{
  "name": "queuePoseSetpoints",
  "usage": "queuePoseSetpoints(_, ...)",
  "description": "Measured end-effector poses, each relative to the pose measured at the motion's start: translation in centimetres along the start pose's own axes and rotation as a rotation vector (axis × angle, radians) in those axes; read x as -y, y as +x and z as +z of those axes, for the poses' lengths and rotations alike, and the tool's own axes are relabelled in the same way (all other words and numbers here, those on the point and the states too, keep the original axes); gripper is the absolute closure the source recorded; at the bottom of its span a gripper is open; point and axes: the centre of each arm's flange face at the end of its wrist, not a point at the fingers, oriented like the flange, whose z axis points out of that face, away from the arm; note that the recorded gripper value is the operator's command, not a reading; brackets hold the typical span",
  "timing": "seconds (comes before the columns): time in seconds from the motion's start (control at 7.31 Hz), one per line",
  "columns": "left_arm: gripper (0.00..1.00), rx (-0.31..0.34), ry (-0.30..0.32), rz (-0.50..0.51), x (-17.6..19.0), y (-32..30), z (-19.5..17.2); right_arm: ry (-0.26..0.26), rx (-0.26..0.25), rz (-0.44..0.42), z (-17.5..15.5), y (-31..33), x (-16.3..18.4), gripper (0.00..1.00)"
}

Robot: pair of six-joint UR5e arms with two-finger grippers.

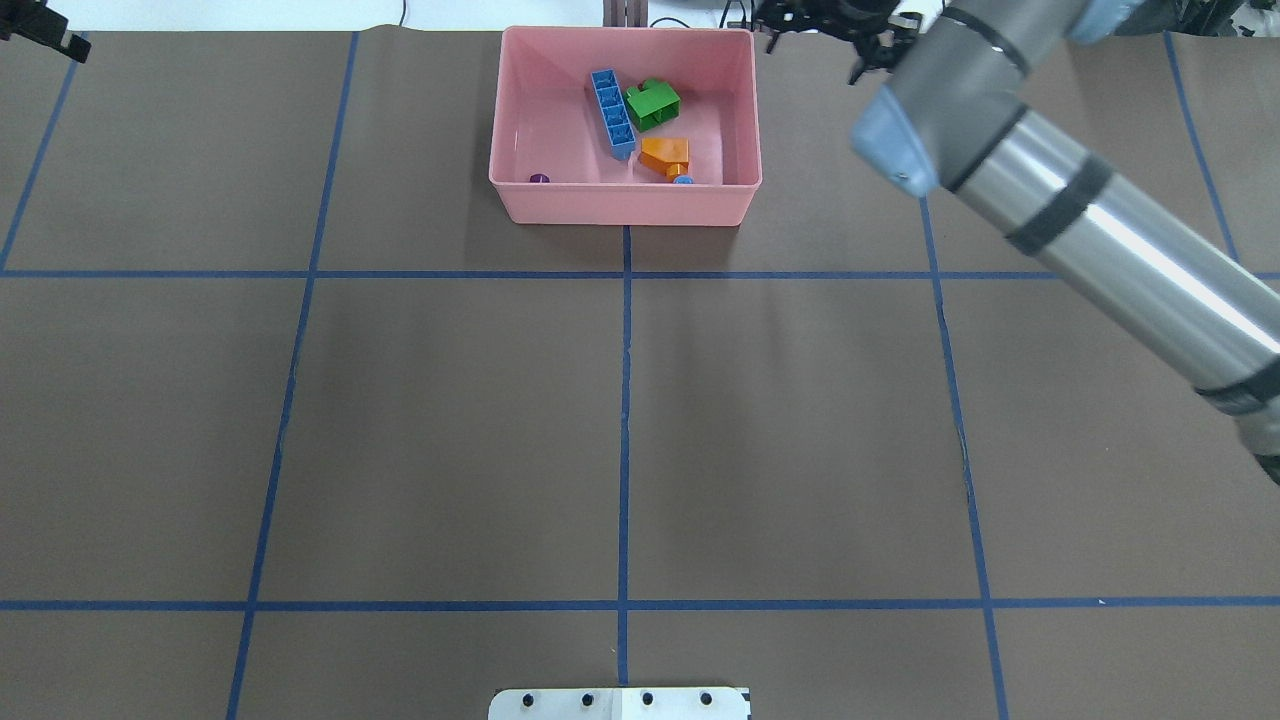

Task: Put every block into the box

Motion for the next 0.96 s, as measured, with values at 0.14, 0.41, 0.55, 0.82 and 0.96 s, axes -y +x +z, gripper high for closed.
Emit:
queuePoseSetpoints(0.14,0.0,0.016,-0.037,-0.016,-2.3,-1.4,-0.4,-0.02,-0.028,-0.056,-2.9,8.2,-0.6,0.0)
queuePoseSetpoints(0.41,0.0,0.005,-0.092,-0.027,-8.9,-4.0,-0.8,-0.07,-0.048,-0.114,-7.8,24.9,-0.2,0.0)
queuePoseSetpoints(0.55,0.0,-0.009,-0.103,-0.027,-12.0,-5.5,-1.5,-0.088,-0.06,-0.143,-9.3,33.4,-0.2,0.0)
queuePoseSetpoints(0.82,0.0,-0.009,-0.114,-0.047,-16.3,-7.7,-2.6,-0.129,-0.095,-0.22,-10.7,46.3,-2.0,0.0)
queuePoseSetpoints(0.96,0.0,-0.006,-0.127,-0.068,-17.9,-8.6,-2.6,-0.164,-0.109,-0.242,-11.1,49.7,-2.9,0.0)
